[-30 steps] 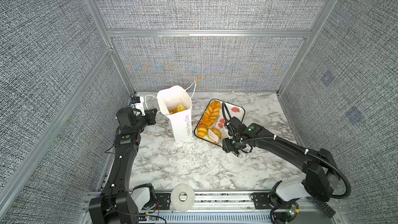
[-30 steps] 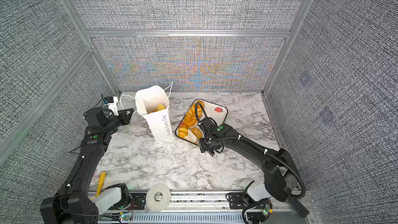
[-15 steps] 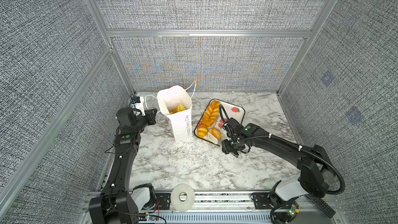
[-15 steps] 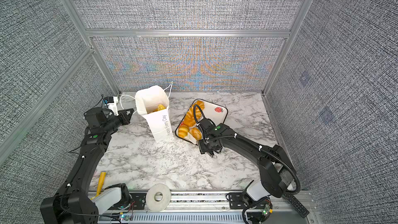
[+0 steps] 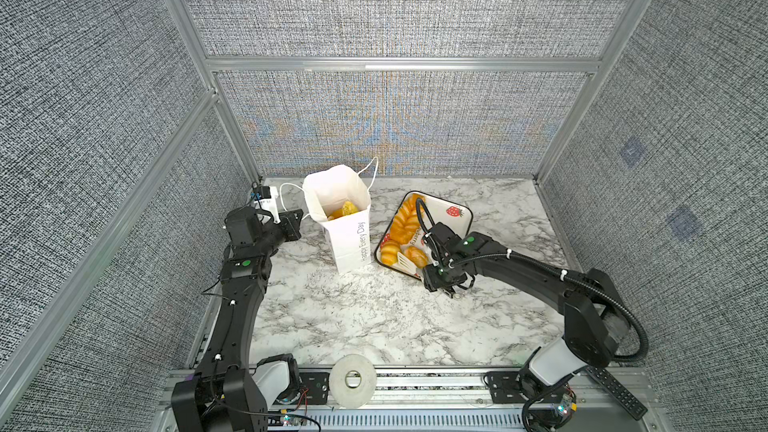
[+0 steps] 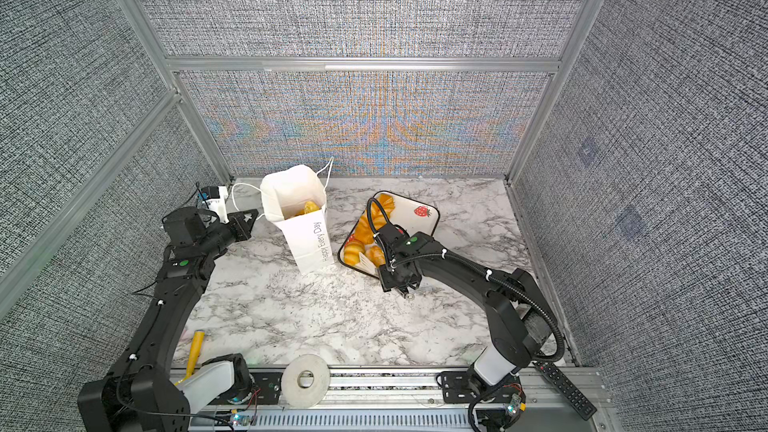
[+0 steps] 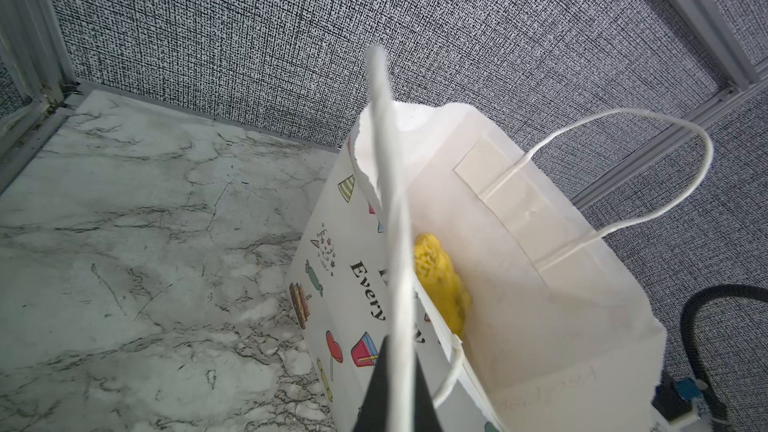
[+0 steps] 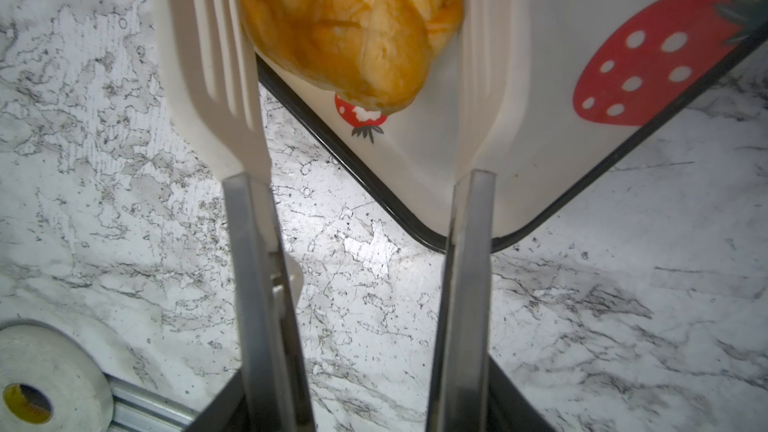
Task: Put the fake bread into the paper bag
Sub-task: 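Lower the right tongs onto the puff bun on the tray and close them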
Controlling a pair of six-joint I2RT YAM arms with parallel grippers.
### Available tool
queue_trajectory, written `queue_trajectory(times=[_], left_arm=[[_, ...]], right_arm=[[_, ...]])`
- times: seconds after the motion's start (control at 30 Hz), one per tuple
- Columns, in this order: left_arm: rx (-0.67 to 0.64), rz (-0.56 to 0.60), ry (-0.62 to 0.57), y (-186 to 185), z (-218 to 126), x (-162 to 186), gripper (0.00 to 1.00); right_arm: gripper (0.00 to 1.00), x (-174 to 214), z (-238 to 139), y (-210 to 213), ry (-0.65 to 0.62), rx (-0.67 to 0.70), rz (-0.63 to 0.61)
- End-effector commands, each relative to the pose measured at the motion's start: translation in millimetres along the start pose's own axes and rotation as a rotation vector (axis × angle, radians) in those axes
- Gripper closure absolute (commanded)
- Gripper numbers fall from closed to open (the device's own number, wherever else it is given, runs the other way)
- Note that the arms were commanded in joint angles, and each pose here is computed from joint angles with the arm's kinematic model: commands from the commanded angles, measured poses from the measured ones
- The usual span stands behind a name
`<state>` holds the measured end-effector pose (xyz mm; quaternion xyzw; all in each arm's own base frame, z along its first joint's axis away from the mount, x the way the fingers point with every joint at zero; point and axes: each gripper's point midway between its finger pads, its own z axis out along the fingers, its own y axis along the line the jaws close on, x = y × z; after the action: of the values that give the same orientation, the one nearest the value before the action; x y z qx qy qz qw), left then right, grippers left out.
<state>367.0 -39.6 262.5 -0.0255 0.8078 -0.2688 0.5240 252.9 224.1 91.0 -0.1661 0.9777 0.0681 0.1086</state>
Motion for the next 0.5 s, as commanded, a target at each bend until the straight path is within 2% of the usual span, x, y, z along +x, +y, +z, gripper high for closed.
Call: queue_trajectory(times=[0.0, 0.47], left_arm=[[0.003, 0.007, 0.000, -0.5, 0.5, -0.9, 1.00], [0.005, 0.008, 0.001, -0.5, 0.7, -0.6, 1.00]], right_arm=[[0.41, 1.5, -2.0, -3.5, 0.002, 0.018, -0.008], [0.56, -6.1, -8.4, -1.0, -0.042, 0.008, -0.006]])
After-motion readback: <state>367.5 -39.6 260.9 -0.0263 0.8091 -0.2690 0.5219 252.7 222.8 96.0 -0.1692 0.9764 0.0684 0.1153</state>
